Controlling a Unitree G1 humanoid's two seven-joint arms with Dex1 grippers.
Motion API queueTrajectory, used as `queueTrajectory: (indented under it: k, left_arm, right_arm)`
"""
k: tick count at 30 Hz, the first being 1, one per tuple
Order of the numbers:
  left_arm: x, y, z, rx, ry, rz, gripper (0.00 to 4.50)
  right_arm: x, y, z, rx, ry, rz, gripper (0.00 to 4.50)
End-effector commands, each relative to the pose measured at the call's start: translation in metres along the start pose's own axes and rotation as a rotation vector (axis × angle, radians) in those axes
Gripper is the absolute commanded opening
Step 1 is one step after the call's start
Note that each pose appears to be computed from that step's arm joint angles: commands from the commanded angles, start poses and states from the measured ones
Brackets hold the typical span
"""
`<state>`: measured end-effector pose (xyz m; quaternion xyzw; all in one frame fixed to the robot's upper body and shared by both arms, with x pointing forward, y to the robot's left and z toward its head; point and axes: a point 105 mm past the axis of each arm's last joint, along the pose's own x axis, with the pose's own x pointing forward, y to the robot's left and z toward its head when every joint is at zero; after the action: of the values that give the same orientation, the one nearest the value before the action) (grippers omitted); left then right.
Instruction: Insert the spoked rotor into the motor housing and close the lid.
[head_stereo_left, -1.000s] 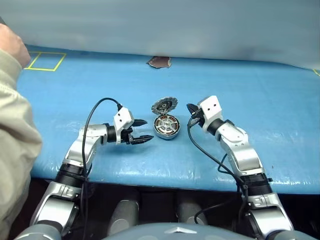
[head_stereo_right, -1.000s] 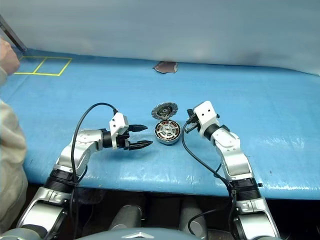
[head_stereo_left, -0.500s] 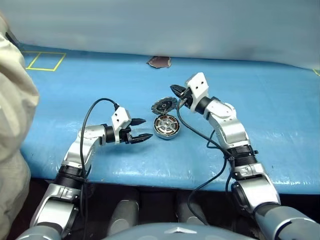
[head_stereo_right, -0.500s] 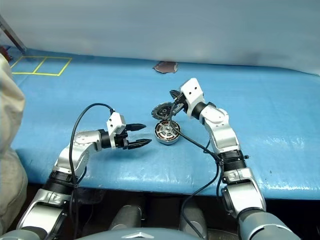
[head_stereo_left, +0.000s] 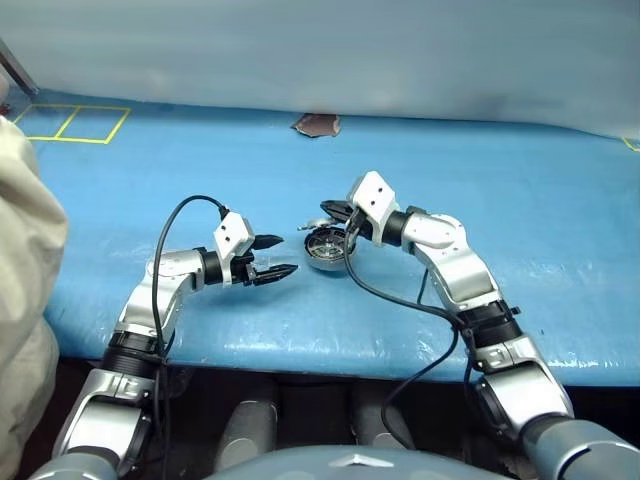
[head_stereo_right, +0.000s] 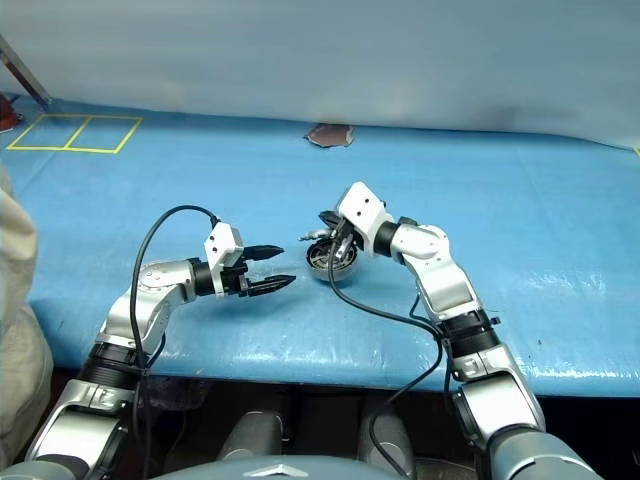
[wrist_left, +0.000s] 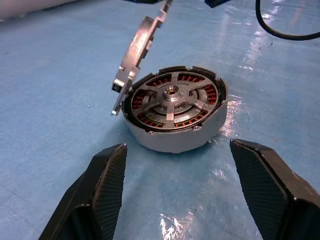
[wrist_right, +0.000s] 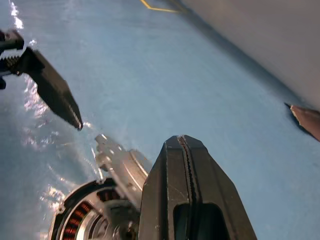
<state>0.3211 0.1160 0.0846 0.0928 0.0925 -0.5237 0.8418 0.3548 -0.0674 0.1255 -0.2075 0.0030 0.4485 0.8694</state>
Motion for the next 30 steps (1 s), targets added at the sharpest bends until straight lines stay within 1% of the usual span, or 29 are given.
queueTrajectory:
  k: [1,8,15,18,23,26,30]
  left_arm:
    - [-0.006,0.006,0.012,0.027,-0.043,0.026,3.57]
    - [-0.006,0.008,0.015,0.035,-0.053,0.038,3.57]
    - [-0.005,0.007,0.018,0.032,-0.074,0.053,3.57]
    - [-0.004,0.006,0.018,0.024,-0.086,0.055,3.57]
    - [-0.003,0.005,0.019,0.011,-0.107,0.064,3.57]
    - [-0.003,0.005,0.017,0.008,-0.103,0.067,3.61]
    - [-0.002,0.004,0.017,0.006,-0.104,0.066,3.61]
  right_arm:
    - [-0.008,0.01,0.003,-0.012,-0.003,0.008,0.0]
    - [-0.015,0.027,-0.018,0.082,0.03,-0.031,0.0]
    - [-0.009,0.051,-0.039,0.197,0.053,-0.075,0.0]
    - [-0.008,0.05,-0.045,0.238,0.054,-0.136,0.0]
    - [-0.01,0.045,-0.047,0.327,0.023,-0.209,0.0]
    - [-0.015,0.041,-0.042,0.34,-0.004,-0.217,0.61]
    - [-0.018,0.033,-0.034,0.31,-0.025,-0.252,1.87]
